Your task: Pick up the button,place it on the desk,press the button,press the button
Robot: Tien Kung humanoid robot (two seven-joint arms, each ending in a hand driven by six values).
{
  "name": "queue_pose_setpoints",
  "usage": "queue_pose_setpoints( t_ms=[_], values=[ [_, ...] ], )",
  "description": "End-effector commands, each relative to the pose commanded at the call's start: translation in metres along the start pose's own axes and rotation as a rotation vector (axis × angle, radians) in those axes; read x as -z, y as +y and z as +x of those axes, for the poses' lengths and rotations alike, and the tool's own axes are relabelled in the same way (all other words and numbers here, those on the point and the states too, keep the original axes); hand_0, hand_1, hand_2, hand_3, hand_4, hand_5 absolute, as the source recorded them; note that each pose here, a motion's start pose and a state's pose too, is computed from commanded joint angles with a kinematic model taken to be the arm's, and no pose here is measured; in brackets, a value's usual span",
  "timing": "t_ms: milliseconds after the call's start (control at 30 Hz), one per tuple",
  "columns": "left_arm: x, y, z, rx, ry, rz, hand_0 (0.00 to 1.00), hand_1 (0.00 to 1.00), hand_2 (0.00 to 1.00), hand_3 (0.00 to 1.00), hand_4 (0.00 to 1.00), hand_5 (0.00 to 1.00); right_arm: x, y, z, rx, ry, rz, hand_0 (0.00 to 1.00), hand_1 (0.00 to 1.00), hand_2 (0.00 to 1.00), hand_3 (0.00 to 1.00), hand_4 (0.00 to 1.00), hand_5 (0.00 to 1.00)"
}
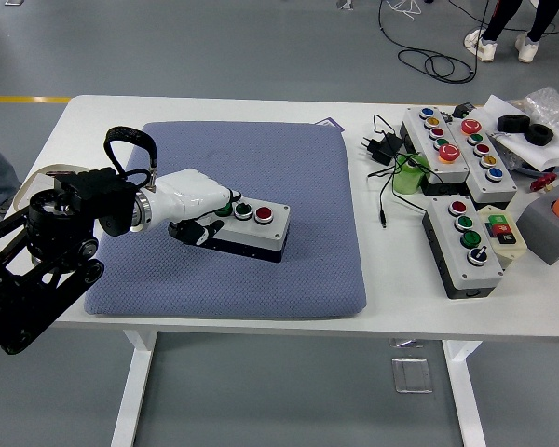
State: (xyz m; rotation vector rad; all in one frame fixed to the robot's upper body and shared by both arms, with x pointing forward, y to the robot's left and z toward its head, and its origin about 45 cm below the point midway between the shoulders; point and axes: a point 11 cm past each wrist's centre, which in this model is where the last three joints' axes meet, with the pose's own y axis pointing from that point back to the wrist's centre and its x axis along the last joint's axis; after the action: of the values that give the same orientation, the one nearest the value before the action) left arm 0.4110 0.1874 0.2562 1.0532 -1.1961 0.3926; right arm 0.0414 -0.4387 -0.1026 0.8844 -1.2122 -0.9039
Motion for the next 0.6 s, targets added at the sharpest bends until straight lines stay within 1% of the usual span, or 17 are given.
queue_pose_setpoints(
  t_ms=[233, 300, 400, 467, 567, 600],
  values=[
    [0.002, -0.002, -0.006, 0.032, 0.001, 0.007, 0.099, 0.002, 0.027, 0.851, 0.326, 0.002, 0.000, 0.000, 0.000, -0.001, -0.001, 0.000, 0.663, 0.650, 0.716, 0.607, 0.399, 0.247],
    [0.003, -0.004, -0.010, 0.054, 0.001, 0.012, 0.099, 0.002, 0.027, 0.851, 0.326, 0.002, 0.000, 0.000, 0.000, 0.000, 0.000, 0.000, 0.663, 0.650, 0.716, 0.607, 0.399, 0.247],
    [0.004, -0.004, -0.014, 0.070, 0.001, 0.015, 0.100, 0.002, 0.028, 0.850, 0.329, 0.002, 0.000, 0.000, 0.000, -0.001, 0.000, 0.001, 0.663, 0.648, 0.717, 0.607, 0.398, 0.247],
    [0.005, -0.004, -0.014, 0.068, 0.006, 0.017, 0.100, 0.002, 0.028, 0.850, 0.329, 0.002, 0.001, 0.000, 0.000, 0.000, -0.001, 0.001, 0.663, 0.648, 0.717, 0.607, 0.398, 0.247],
    [0.007, -0.001, -0.004, 0.021, 0.013, 0.022, 0.100, 0.002, 0.028, 0.850, 0.329, 0.002, 0.001, 0.000, 0.000, -0.001, -0.001, 0.001, 0.663, 0.648, 0.717, 0.607, 0.398, 0.247],
    [0.007, 0.000, -0.001, 0.004, 0.013, 0.022, 0.106, 0.002, 0.036, 0.871, 0.333, 0.002, 0.001, 0.000, 0.000, -0.001, -0.001, 0.001, 0.662, 0.649, 0.717, 0.606, 0.398, 0.246]
  ],
)
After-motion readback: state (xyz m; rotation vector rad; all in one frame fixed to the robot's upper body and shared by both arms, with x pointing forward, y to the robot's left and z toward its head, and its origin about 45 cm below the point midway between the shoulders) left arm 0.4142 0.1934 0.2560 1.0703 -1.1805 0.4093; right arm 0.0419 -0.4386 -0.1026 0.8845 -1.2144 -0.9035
